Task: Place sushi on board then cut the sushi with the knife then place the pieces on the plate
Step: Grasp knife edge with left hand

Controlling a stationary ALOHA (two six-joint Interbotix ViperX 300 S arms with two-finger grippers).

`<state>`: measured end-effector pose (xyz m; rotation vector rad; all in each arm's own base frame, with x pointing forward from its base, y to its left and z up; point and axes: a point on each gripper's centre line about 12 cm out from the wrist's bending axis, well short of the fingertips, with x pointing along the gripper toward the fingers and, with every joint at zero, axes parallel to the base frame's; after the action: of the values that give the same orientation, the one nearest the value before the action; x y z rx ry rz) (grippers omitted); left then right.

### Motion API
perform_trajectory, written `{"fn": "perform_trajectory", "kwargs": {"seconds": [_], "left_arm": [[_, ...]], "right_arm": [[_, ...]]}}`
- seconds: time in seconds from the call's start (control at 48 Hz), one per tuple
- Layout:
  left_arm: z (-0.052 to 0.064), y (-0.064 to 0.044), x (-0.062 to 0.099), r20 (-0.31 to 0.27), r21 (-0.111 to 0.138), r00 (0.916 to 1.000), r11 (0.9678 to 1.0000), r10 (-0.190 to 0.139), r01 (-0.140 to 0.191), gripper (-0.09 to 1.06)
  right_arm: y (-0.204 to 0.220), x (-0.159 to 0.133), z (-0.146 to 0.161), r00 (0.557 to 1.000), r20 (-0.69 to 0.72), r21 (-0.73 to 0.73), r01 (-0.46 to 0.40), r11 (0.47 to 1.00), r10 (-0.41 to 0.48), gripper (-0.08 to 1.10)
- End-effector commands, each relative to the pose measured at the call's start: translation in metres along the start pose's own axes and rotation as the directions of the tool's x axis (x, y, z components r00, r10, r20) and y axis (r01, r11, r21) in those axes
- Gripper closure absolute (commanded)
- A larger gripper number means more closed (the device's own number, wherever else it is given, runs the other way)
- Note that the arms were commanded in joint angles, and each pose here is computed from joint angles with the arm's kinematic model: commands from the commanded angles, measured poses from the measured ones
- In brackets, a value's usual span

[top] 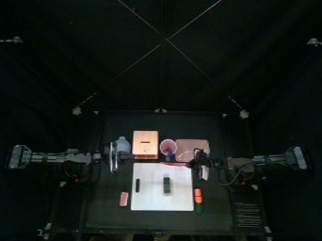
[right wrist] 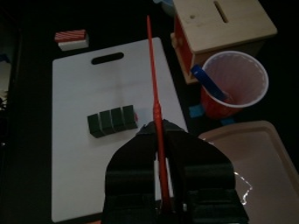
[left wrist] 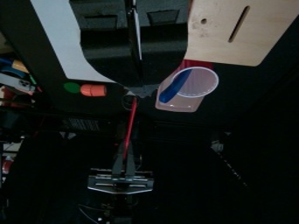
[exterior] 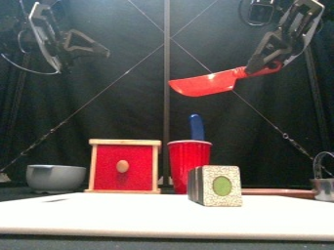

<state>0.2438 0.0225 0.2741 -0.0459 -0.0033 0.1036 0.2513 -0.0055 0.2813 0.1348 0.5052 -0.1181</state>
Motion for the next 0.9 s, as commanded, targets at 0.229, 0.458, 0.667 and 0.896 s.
{"fn": "perform_trajectory", "kwargs": {"seconds": [0.229, 0.458, 0.667, 0.896], "left_arm": [[0.017, -0.024, 0.033, -0.094, 0.003, 0.9925, 0.9968, -0.079, 0.079, 0.33], [0.01, -0.027, 0.044, -0.181, 0.045, 0.9796, 0.9942, -0.088, 0.098, -0.04], [0.004, -0.03, 0.062, -0.232, 0.098, 0.9679, 0.9877, -0.096, 0.122, -0.06], [-0.018, -0.031, 0.086, -0.338, 0.104, 0.9371, 0.9862, -0.087, 0.129, -0.06]], "right_arm": [[0.008, 0.018, -0.005, 0.998, 0.041, -0.014, -0.054, 0.998, 0.055, 0.76], [0.01, 0.036, -0.009, 0.998, 0.02, -0.026, -0.064, 0.998, 0.065, 0.76], [0.011, 0.043, -0.006, 0.997, 0.025, -0.025, -0.069, 0.997, 0.069, 0.76], [0.012, 0.045, -0.003, 0.997, 0.038, -0.027, -0.072, 0.997, 0.073, 0.76]]}}
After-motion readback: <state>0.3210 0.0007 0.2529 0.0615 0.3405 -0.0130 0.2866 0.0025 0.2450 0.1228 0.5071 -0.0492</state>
